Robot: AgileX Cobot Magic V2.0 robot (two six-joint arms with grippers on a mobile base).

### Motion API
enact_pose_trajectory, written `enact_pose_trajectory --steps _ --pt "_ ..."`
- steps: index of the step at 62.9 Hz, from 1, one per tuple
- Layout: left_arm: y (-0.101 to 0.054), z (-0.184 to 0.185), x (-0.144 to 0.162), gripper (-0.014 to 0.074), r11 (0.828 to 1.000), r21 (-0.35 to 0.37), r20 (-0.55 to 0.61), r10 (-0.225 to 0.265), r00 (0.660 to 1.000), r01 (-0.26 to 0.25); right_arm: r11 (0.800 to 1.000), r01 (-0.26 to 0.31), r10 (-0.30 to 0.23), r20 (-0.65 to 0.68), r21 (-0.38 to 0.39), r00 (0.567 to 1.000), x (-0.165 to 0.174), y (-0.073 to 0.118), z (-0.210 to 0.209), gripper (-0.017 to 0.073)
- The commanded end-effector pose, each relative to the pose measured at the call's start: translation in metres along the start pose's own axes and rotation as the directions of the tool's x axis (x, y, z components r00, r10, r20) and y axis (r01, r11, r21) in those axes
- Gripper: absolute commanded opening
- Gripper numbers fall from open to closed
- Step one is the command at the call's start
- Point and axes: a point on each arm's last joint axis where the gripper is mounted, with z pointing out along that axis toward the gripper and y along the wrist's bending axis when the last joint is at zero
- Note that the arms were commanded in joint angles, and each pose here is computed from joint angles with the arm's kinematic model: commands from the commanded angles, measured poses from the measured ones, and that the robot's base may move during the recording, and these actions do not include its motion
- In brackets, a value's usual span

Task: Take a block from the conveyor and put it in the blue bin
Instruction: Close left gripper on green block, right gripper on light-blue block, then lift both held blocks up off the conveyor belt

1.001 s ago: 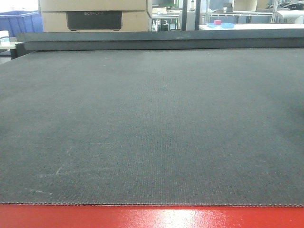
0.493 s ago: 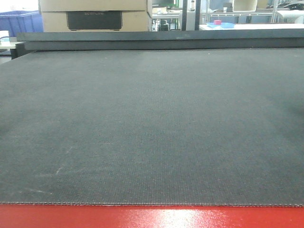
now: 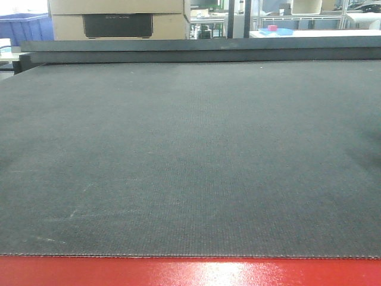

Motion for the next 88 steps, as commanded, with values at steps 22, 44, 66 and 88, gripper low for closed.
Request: enact_pose_trajectory --steps 22,44,66,88 --pt "-0.002 -0.002 -0.002 -0.0111 1.000 0.021 0.017 -0.023 1.000 0.022 1.000 -0.025 0.025 0.014 0.003 1.000 -0.003 -0.003 0.005 0.0381" --pt "0.003 -0.003 0.000 -0.0111 0.995 0.014 -0.004 -0.096 0.995 0.096 1.000 -0.026 0.026 -0.026 0.010 0.999 0.004 -0.004 0.013 0.0040" --pt "0.036 -0.007 0.009 -0.0111 0.999 -0.008 -0.092 -0.038 0.995 0.038 1.000 0.006 -0.006 0.085 -0.002 0.996 0.006 0.003 -0.030 -0.0166" --pt "0.032 0.017 -0.001 0.0015 1.000 -0.004 -0.113 0.006 0.994 -0.007 0.998 0.059 -0.051 0.254 -0.021 0.966 0.015 0.015 -0.073 -0.0166"
